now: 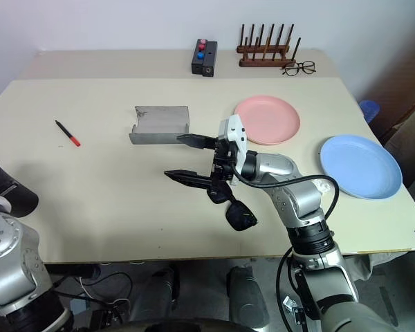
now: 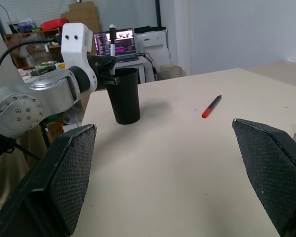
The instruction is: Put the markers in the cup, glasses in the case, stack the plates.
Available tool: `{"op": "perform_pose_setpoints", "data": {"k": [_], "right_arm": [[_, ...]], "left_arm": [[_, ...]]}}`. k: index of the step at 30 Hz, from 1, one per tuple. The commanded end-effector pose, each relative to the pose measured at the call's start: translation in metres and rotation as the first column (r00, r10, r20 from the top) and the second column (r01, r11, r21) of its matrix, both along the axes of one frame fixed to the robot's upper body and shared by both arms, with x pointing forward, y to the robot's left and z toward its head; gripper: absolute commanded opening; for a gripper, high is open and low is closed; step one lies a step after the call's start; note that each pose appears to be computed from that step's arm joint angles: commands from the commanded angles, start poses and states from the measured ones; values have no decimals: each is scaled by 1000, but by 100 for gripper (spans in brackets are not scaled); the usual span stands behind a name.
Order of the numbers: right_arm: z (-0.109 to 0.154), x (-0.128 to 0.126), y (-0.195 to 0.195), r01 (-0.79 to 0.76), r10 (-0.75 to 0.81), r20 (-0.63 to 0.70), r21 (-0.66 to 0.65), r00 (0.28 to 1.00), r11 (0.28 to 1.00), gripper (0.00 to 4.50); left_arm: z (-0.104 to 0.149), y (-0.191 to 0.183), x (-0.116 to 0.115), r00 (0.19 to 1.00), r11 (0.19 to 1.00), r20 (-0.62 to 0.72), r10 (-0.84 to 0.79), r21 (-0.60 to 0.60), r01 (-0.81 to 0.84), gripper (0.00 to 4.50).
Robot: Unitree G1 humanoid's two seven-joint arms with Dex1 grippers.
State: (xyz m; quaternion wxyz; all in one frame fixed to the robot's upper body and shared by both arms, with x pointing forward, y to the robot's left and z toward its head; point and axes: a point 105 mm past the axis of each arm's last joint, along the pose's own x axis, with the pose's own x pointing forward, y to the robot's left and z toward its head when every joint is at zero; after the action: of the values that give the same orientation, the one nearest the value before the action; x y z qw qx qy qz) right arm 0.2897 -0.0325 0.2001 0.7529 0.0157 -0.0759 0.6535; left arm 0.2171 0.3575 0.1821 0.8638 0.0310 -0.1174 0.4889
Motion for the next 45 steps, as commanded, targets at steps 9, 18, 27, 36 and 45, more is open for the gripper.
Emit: {"op": "perform_pose_setpoints", "data": {"k": [9, 18, 27, 36, 45], "right_arm": [[10, -9, 4, -39, 38, 54, 18, 998, 999, 450], [9, -9, 5, -42, 41, 52, 15, 998, 999, 450], [10, -9, 5, -43, 42, 53, 16, 998, 999, 450], [13, -5, 4, -27, 26, 52, 28, 998, 999, 450], [10, -3, 6, -21, 20, 49, 18, 999, 1000, 450]], "left_arm": [[8, -1, -1, 999, 999, 35, 12, 30, -13, 81], [6, -1, -1, 999, 999, 27, 20, 26, -21, 410], [34, -9, 9, 994, 996, 102, -35, 82, 26, 410], [60, -44, 85, 955, 952, 7, -298, -68, 298, 410], [19, -35, 145, 919, 888, -250, -306, -424, 180, 431]]}}
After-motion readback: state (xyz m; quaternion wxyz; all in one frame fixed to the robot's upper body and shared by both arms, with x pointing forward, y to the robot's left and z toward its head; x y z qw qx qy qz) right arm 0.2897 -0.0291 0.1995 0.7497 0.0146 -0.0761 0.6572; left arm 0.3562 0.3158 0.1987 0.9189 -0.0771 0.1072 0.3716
